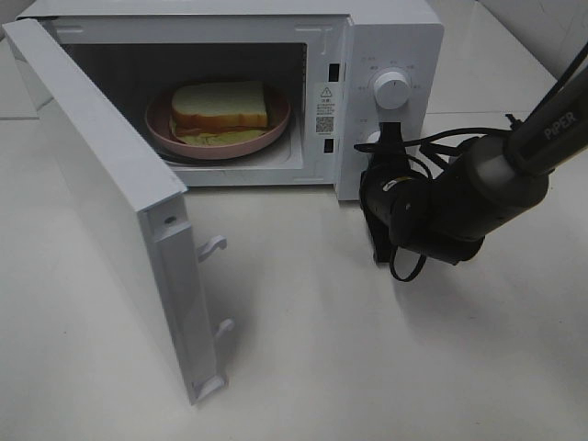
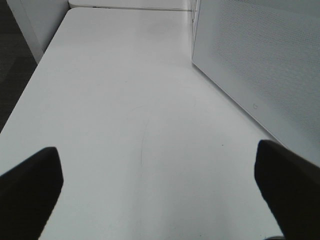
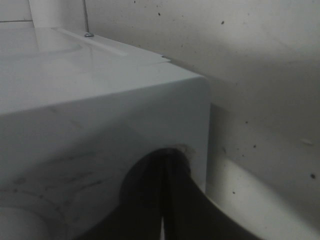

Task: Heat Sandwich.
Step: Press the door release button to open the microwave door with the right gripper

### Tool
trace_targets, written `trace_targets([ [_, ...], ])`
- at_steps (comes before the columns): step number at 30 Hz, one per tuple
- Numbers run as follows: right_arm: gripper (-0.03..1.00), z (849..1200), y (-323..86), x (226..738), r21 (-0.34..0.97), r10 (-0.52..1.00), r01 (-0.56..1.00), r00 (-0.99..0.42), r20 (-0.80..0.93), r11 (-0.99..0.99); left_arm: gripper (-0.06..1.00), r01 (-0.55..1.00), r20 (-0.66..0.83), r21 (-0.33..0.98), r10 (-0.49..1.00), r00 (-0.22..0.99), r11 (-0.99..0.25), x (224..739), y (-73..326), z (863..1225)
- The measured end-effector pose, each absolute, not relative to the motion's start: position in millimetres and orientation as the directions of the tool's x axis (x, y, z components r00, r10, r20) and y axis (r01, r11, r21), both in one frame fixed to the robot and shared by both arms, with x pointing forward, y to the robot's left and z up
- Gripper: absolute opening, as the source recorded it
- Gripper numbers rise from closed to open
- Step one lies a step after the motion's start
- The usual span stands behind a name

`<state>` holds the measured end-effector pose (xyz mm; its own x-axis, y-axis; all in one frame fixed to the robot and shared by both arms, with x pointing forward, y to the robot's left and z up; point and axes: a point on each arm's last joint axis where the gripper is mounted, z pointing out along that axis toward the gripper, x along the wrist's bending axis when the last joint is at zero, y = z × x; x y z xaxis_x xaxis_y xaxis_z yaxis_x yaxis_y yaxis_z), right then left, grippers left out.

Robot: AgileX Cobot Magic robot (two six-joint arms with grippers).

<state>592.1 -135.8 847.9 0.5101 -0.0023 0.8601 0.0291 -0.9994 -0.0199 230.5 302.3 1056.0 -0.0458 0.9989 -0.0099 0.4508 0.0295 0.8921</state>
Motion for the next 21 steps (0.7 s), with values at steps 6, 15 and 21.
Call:
trace_targets([
  [6,0.01,849.4,-135.1,592.6,-0.027,-0.006,0.033,0.517,0.856,-0.999,0.99,0.451,-0.010,0.892,0.999,-0.046,0.030,230.5,302.3,1056.0],
  [15,0.01,850.2,-135.5,593.0,-0.035,-0.010,0.036,0.534,0.845,-0.999,0.99,0.451,-0.010,0.892,0.999,-0.046,0.030,230.5,302.3,1056.0],
  [21,0.01,854.3,-137.5,592.9,-0.038,-0.005,0.050,0.545,0.838,-0.998,0.99,0.451,-0.010,0.892,0.999,-0.046,0.030,230.5,302.3,1056.0],
])
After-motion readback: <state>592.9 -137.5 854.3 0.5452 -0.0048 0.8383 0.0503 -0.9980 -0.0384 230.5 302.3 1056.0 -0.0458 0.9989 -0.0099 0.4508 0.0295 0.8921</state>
